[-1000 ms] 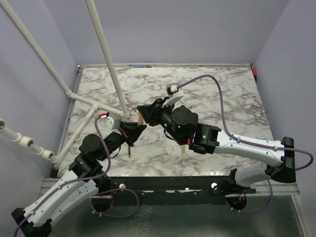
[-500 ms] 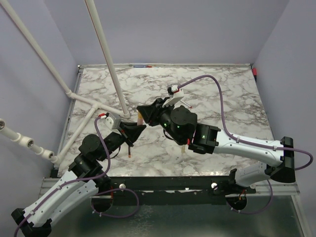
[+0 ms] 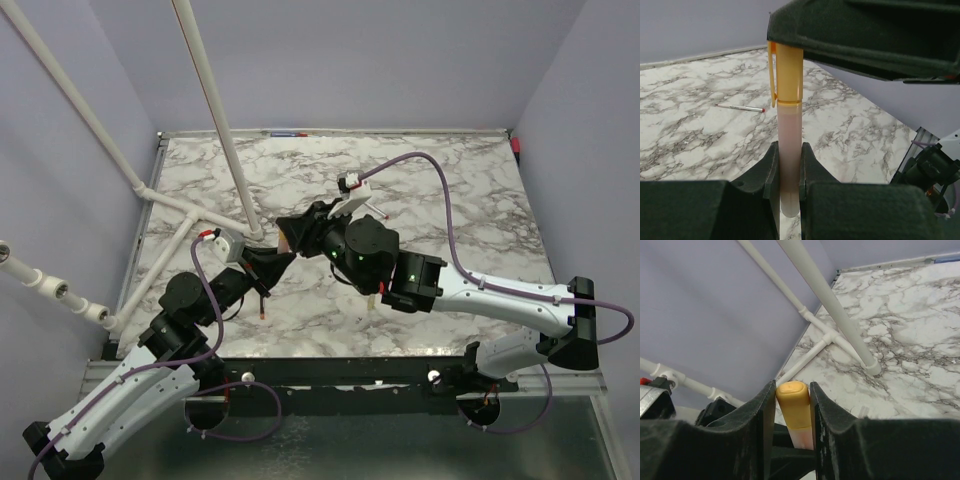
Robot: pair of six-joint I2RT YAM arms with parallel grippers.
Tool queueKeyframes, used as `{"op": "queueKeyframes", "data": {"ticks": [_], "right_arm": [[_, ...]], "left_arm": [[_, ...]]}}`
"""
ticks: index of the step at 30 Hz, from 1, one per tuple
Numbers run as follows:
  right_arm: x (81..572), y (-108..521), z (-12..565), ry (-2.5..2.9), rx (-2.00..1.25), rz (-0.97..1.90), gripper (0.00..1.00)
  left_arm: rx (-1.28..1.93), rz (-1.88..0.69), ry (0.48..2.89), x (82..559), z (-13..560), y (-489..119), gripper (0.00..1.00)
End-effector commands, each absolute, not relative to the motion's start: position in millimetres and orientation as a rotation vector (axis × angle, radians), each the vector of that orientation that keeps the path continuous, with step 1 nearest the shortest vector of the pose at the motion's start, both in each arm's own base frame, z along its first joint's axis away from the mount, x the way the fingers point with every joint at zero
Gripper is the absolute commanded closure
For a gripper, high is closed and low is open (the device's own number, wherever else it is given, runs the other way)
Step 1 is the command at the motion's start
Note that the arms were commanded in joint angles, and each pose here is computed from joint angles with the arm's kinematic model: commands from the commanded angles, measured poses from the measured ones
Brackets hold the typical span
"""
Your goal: Insert the pens into the pen caps
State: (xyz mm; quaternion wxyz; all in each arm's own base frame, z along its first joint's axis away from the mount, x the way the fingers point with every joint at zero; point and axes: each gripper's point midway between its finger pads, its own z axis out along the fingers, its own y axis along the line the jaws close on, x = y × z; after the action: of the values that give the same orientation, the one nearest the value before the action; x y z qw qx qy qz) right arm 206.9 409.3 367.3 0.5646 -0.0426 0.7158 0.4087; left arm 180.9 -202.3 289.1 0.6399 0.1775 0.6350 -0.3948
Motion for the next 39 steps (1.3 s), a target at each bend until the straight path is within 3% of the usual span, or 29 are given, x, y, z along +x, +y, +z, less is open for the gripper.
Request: {"op": "queueKeyframes", "data": {"ticks": [1,17,26,39], "right_arm": [[183.2,419.4,353.1,1.727,-0.209,0.996,0.63],[172.9,366.2,360.6,1.691,-0.332,0.876,0.27],[148.9,352.0,358.2,1.675,-0.639,0.867,0.26],[133.0,338.6,390.2,1.457,-0.917,1.230,0.26]], "left_arm": [[0.380,-0.894,1.390,183.0,304.5,-199.0,1.00],[0.437,-0.982,1.346,169.0,312.2,-209.0,1.00],[0.545,-1.141,1.276,142.1,321.6,-225.4,1.00],[0.713,-1.371,1.203,103.2,325.5,-245.3,1.00]]}}
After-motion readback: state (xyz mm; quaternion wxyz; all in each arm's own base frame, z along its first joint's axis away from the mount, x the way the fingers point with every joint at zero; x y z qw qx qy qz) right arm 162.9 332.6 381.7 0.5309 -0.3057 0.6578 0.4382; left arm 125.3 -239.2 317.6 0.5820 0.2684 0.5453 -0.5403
